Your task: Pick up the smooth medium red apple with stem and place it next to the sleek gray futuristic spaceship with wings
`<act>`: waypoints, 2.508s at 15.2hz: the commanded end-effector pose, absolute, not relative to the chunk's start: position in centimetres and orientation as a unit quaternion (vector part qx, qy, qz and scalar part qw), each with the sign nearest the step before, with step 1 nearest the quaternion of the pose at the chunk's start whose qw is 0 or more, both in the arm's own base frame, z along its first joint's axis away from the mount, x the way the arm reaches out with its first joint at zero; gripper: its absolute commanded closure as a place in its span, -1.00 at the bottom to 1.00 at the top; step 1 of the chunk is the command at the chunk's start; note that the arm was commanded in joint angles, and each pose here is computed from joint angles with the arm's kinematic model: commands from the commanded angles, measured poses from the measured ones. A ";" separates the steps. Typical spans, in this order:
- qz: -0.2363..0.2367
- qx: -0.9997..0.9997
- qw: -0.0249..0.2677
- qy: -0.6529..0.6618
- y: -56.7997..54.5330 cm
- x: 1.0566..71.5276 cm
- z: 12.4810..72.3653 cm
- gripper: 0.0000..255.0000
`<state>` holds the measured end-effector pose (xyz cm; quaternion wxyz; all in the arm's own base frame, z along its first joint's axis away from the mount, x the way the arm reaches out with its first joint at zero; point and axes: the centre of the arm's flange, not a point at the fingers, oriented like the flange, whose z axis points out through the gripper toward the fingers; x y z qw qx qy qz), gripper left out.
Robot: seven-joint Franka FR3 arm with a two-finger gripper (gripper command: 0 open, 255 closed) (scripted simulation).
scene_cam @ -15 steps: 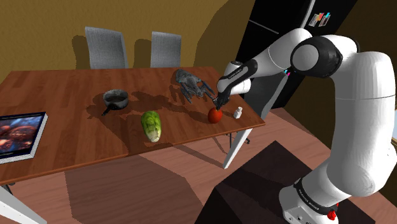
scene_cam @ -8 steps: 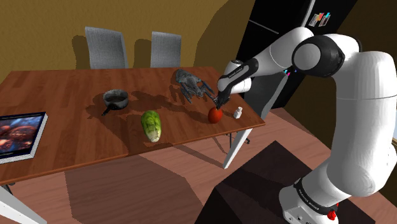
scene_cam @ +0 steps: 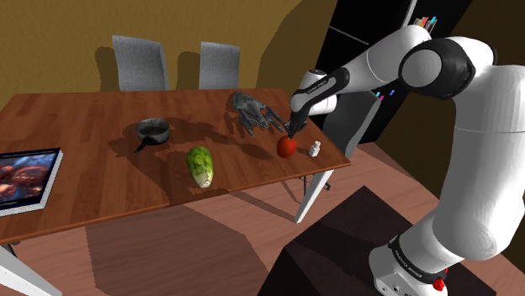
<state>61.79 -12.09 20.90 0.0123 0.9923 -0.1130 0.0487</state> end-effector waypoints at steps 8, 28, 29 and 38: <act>0.049 0.992 0.012 -0.113 -12.2 61.9 25.7 1.00; 0.049 0.992 0.012 -0.113 -12.2 61.9 36.2 1.00; 0.049 0.992 0.012 -0.113 -12.2 61.9 36.8 1.00; 0.049 0.992 0.012 -0.113 -14.6 72.1 37.1 1.00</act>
